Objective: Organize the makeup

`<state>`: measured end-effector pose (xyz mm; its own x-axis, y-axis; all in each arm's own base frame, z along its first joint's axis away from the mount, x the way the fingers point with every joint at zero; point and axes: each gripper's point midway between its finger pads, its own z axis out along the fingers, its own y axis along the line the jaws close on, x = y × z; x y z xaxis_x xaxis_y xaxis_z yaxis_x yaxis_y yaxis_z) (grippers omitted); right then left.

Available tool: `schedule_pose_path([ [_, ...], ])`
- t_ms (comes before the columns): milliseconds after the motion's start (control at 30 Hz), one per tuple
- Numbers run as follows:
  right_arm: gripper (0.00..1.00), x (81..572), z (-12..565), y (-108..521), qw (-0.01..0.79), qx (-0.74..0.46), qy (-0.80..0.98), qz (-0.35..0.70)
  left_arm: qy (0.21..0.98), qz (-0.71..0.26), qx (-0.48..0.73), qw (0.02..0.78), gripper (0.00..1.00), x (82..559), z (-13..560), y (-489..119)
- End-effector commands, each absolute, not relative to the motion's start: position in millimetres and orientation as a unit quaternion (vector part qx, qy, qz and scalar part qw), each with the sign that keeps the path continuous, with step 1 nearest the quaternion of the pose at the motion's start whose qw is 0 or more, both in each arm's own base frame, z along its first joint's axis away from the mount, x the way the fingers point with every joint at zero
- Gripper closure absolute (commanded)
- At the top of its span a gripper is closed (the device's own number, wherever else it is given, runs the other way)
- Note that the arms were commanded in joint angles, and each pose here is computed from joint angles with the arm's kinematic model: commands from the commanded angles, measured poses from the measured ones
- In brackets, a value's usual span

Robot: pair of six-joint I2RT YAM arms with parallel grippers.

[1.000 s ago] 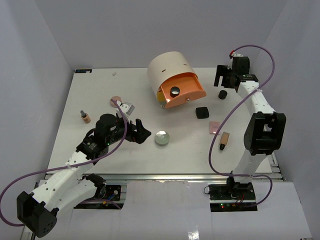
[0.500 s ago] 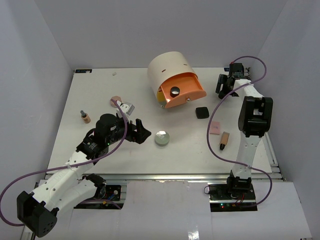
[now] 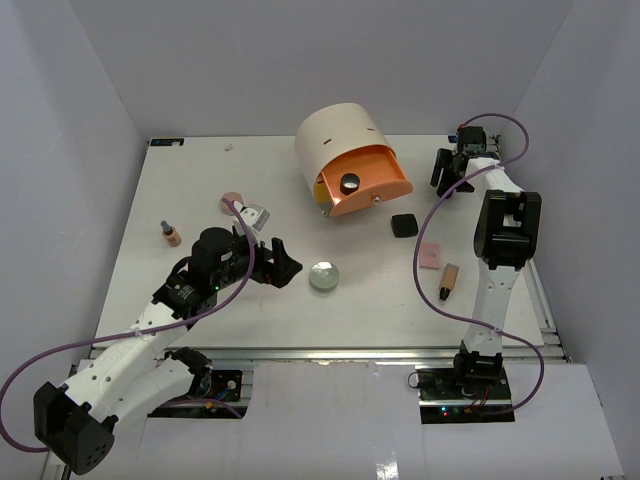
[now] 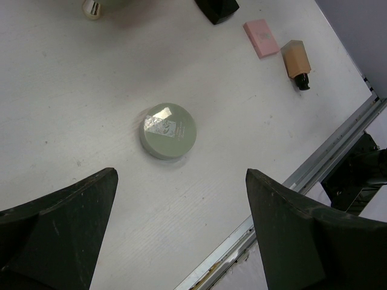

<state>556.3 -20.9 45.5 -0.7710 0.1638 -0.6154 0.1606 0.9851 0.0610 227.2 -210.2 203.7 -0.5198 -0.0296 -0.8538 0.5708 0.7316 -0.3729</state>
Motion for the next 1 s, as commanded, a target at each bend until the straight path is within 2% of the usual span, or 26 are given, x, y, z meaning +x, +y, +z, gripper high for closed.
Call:
schedule_pose_path([
  [0,0.26,563.7,50.2,-22.0,0.341,0.099,0.935,0.021,0.801,-0.331,0.174,0.468,0.02,227.0,209.3,-211.7],
  [400,0.48,553.8,45.1,-19.7,0.329,0.094,0.939,0.035,0.802,-0.33,0.173,0.467,0.02,227.3,208.2,-211.5],
  [500,0.6,549.2,51.4,-20.3,0.332,0.088,0.939,0.035,0.801,-0.33,0.173,0.468,0.02,227.3,208.8,-211.5],
  [567,0.73,545.8,72.0,-20.2,0.348,0.075,0.934,0.034,0.8,-0.331,0.173,0.469,0.02,226.9,209.6,-211.2],
  [667,0.83,518.0,105.1,-11.4,0.378,0.049,0.923,0.047,0.799,-0.332,0.173,0.471,0.02,226.4,210.7,-210.9],
  [833,0.91,470.0,177.5,18.1,0.485,-0.059,0.871,0.051,0.794,-0.336,0.174,0.475,0.02,224.8,214.9,-211.4],
  [967,0.92,429.9,204.3,49.1,0.529,-0.14,0.835,0.056,0.791,-0.34,0.174,0.479,0.02,223.2,218.3,-211.0],
])
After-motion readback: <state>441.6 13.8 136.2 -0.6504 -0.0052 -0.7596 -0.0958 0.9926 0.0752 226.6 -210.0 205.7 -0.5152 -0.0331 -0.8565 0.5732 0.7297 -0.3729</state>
